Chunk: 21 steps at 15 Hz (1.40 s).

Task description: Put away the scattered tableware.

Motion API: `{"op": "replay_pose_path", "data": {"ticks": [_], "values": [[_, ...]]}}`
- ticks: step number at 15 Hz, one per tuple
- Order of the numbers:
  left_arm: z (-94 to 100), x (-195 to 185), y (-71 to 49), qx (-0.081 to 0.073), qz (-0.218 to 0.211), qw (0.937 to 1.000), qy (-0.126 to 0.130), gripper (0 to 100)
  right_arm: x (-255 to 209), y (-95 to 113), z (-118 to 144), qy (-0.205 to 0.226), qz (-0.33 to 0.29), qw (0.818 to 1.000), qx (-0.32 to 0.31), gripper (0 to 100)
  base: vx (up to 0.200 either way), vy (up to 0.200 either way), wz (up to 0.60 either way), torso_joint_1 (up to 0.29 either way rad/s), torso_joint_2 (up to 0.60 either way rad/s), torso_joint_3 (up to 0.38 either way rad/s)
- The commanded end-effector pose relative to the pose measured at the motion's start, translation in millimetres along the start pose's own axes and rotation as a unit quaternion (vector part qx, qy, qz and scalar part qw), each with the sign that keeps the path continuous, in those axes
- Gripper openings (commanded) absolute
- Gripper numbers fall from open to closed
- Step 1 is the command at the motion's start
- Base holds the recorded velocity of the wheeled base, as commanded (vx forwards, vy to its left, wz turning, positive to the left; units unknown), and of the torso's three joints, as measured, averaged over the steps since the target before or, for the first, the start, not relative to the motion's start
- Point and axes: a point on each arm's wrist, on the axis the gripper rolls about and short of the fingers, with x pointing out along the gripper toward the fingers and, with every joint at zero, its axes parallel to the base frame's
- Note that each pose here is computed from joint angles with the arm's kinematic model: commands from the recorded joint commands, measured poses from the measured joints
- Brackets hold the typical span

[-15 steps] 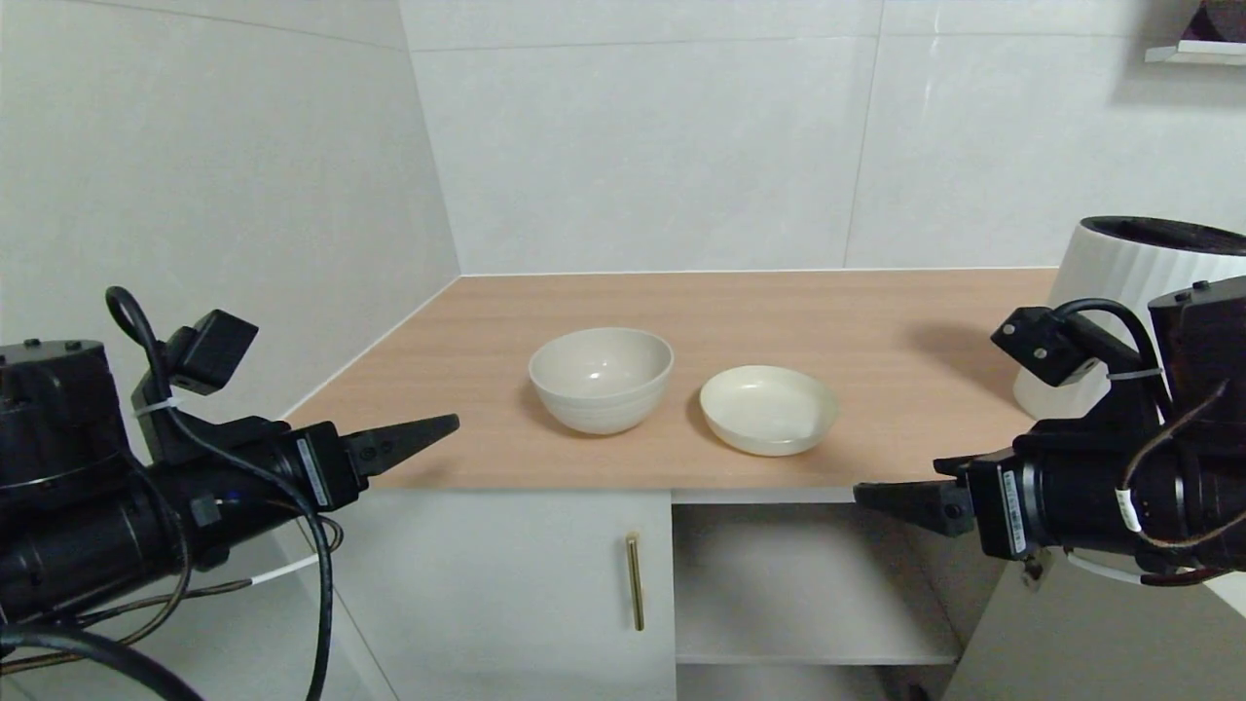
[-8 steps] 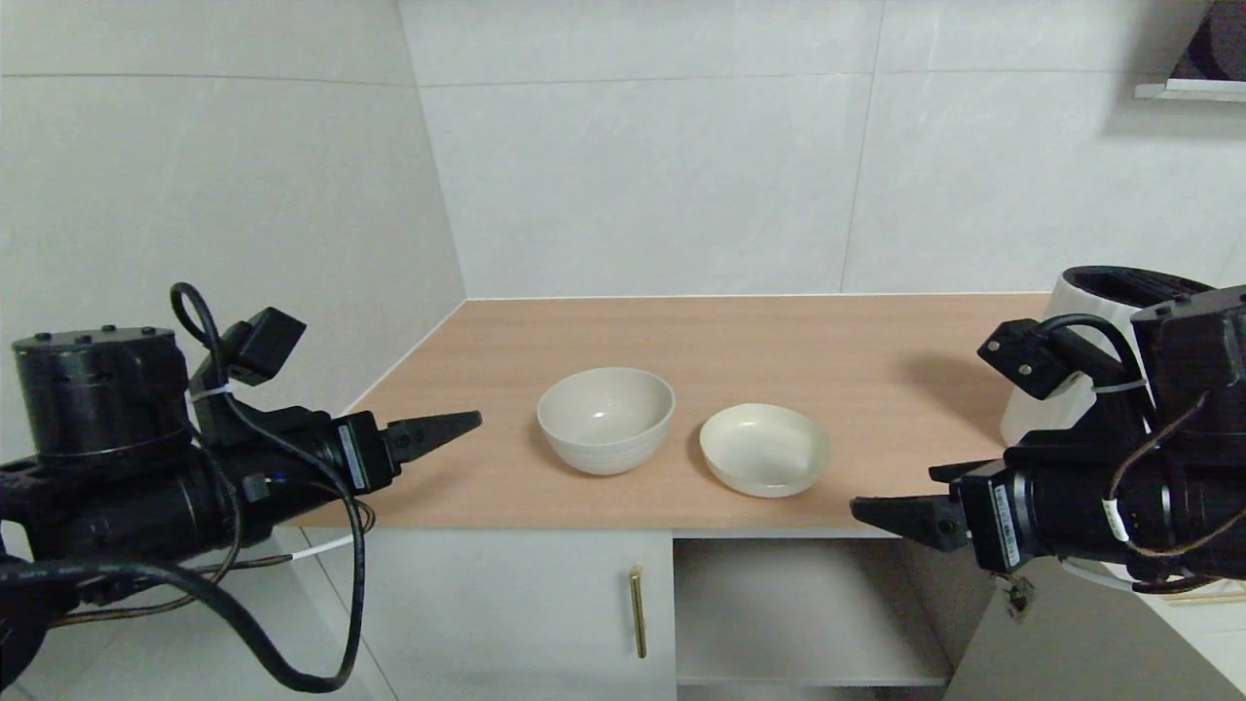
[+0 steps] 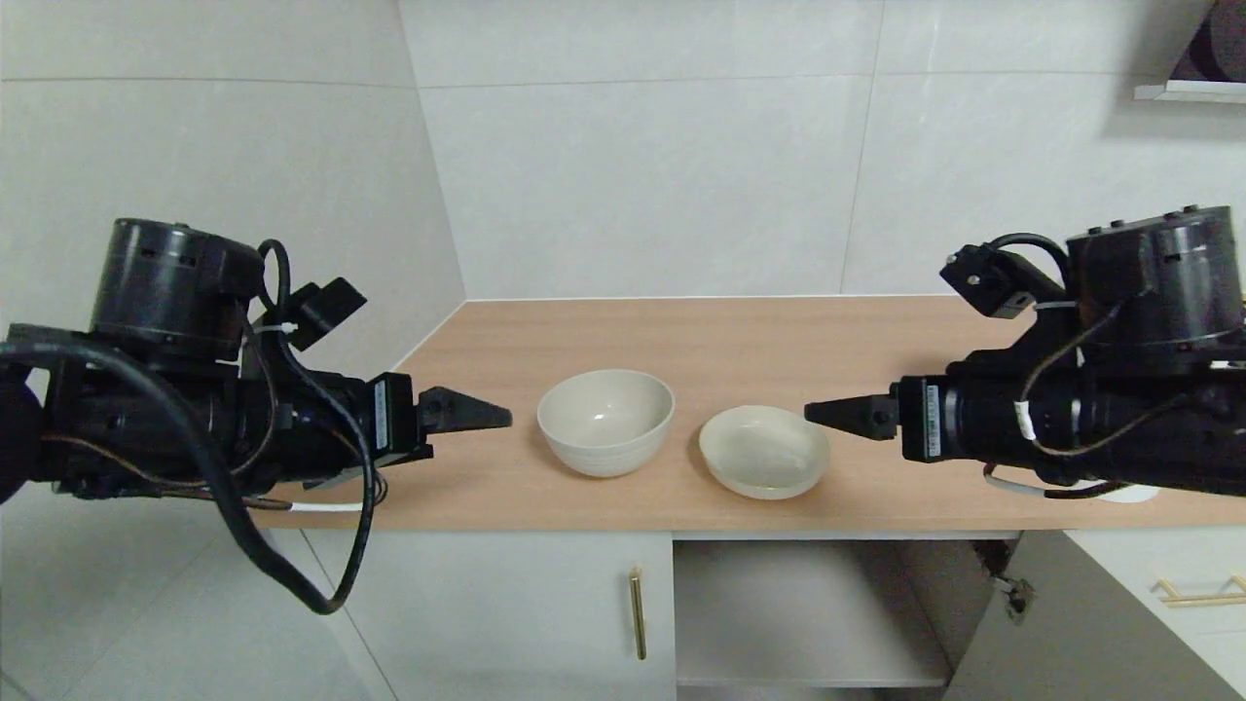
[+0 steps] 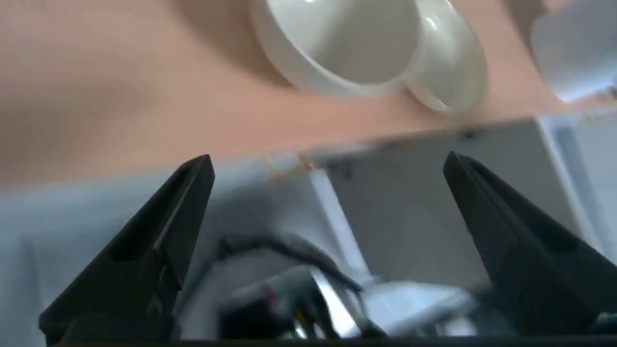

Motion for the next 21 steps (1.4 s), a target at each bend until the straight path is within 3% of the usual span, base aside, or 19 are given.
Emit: {"op": "replay_pose_path", "data": {"ticks": [1, 2, 4, 6, 9, 20, 21], "values": [[11.2, 7.5, -6.7, -0.001, 0.0, 0.9999, -0.012, 100, 33.7, -1.0, 4.7, 0.041, -0.034, 0.998, 0.038, 100, 0.0, 0.0, 0.0, 0.0, 0.0, 0.0], [13.1, 16.4, -5.8, -0.016, 0.008, 0.9998, -0.011, 100, 33.6, -0.3, 7.1, 0.055, -0.04, 0.997, 0.048, 100, 0.0, 0.0, 0.0, 0.0, 0.0, 0.0], [20.2, 38.8, -8.8, -0.07, 0.023, 0.997, -0.026, 100, 35.3, 0.8, 10.0, 0.081, -0.054, 0.993, 0.07, 100, 0.0, 0.0, 0.0, 0.0, 0.0, 0.0], [20.2, 66.7, -9.1, -0.088, 0.056, 0.9936, -0.043, 100, 43.9, 0.2, 10.2, 0.082, -0.077, 0.99, 0.084, 100, 0.0, 0.0, 0.0, 0.0, 0.0, 0.0], [12.3, 95.5, -6.8, -0.082, 0.092, 0.9912, -0.047, 100, 60.1, -3.6, 4.9, 0.066, -0.131, 0.986, 0.076, 100, 0.0, 0.0, 0.0, 0.0, 0.0, 0.0], [4.1, 127.4, 4.5, -0.092, 0.104, 0.9899, -0.028, 100, 59.9, -4.1, 4.4, 0.066, -0.128, 0.987, 0.077, 100, 0.0, 0.0, 0.0, 0.0, 0.0, 0.0], [2.7, 128.4, 3.0, -0.09, 0.103, 0.9903, -0.026, 0, 60.0, -3.6, 4.3, 0.066, -0.128, 0.987, 0.077, 100, 0.0, 0.0, 0.0, 0.0, 0.0, 0.0]]}}
